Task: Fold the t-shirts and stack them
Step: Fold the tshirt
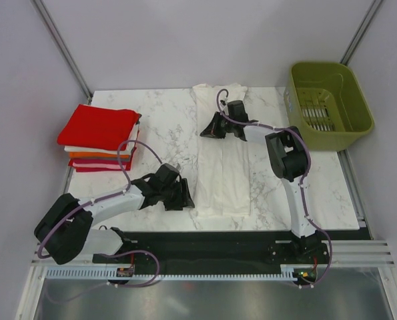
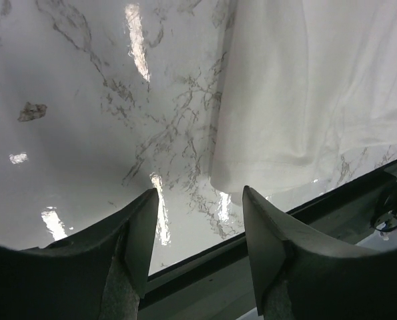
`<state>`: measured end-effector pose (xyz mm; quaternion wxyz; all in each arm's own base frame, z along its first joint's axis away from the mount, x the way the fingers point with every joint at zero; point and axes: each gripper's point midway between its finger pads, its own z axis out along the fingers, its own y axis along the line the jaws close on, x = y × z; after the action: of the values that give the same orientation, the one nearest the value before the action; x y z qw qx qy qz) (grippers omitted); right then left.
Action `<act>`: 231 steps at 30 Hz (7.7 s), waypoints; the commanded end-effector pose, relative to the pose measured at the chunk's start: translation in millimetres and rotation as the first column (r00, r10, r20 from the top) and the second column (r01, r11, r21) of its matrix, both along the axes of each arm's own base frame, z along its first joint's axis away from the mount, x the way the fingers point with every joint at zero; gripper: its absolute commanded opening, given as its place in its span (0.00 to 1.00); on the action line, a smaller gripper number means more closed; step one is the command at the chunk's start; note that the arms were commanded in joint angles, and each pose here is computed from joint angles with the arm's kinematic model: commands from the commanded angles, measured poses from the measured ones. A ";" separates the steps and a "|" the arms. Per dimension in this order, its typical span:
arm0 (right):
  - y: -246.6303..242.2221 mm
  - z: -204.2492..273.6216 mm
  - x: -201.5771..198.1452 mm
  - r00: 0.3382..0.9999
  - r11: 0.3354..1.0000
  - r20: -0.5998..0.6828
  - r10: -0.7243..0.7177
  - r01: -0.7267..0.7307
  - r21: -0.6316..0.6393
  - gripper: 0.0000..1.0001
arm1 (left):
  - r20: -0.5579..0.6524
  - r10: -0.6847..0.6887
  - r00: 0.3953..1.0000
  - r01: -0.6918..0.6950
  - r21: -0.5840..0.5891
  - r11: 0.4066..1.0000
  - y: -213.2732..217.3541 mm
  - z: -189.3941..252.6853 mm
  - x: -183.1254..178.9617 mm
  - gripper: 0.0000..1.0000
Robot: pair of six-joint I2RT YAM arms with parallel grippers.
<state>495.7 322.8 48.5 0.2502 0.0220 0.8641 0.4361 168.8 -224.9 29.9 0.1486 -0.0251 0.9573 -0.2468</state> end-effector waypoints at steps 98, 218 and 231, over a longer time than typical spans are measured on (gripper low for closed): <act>-153.7 -24.7 -358.8 0.945 0.932 -0.316 -0.079 -0.043 -0.361 0.53 | -0.018 -0.118 0.993 0.114 -0.148 0.982 -30.9 2.9 -25.2 0.48; -163.6 5.7 -121.4 0.971 0.901 0.016 -0.239 0.228 -0.370 0.42 | 0.228 0.044 0.973 -0.017 -0.119 0.993 -31.5 52.5 217.0 0.57; -165.3 -11.1 -127.3 0.970 0.876 -0.006 -0.243 0.217 -0.431 0.22 | 0.203 -0.002 0.979 0.015 -0.061 0.998 -34.0 27.6 202.8 0.49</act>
<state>359.1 154.8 32.8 0.2607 0.0884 0.9397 0.2028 366.9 -255.3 58.7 0.2232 -0.0276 0.9320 -0.2843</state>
